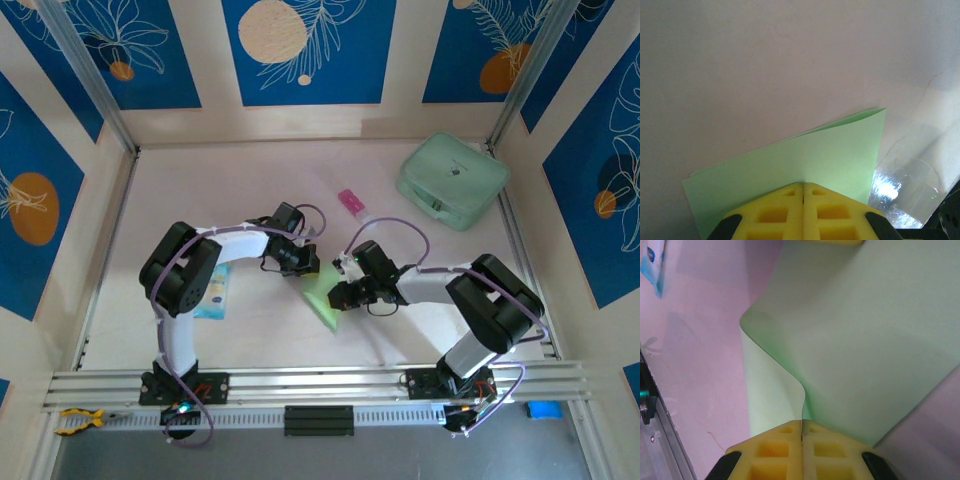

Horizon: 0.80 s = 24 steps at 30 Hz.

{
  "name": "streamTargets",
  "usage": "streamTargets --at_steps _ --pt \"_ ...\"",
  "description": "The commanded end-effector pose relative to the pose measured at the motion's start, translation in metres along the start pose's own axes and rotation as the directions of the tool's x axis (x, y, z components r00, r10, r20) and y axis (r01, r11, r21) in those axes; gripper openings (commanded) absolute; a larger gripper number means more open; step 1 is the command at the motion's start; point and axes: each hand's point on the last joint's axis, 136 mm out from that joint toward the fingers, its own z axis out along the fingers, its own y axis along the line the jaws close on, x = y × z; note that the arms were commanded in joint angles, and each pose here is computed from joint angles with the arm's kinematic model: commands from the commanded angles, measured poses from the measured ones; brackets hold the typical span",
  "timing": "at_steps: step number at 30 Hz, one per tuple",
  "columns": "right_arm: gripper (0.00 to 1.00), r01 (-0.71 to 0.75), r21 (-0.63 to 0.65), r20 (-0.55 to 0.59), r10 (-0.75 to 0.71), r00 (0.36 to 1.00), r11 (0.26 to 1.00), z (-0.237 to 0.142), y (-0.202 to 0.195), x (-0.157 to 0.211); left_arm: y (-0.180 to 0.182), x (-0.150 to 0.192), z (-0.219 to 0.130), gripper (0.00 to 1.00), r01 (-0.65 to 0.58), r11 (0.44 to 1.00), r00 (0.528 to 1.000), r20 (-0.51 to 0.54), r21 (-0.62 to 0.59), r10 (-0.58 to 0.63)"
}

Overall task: Fold a paper plane with a square sheet of paper (pick it up from the middle)
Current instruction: Third fold the triangle at the center of the table.

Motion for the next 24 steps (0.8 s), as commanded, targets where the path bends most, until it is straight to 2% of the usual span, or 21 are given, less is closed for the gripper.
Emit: streamTargets --at_steps 1,24 --pt "0.0 0.031 -0.045 0.008 -0.031 0.999 0.998 -0.002 0.013 -0.005 0.014 0.013 0.002 0.07 0.031 0.998 0.999 -0.026 -0.051 -0.033" --pt "0.0 -0.004 0.005 -0.03 0.004 1.0 1.0 0.009 -0.005 0.005 0.012 0.012 0.001 0.07 0.029 0.999 0.999 -0.023 -0.045 -0.03"
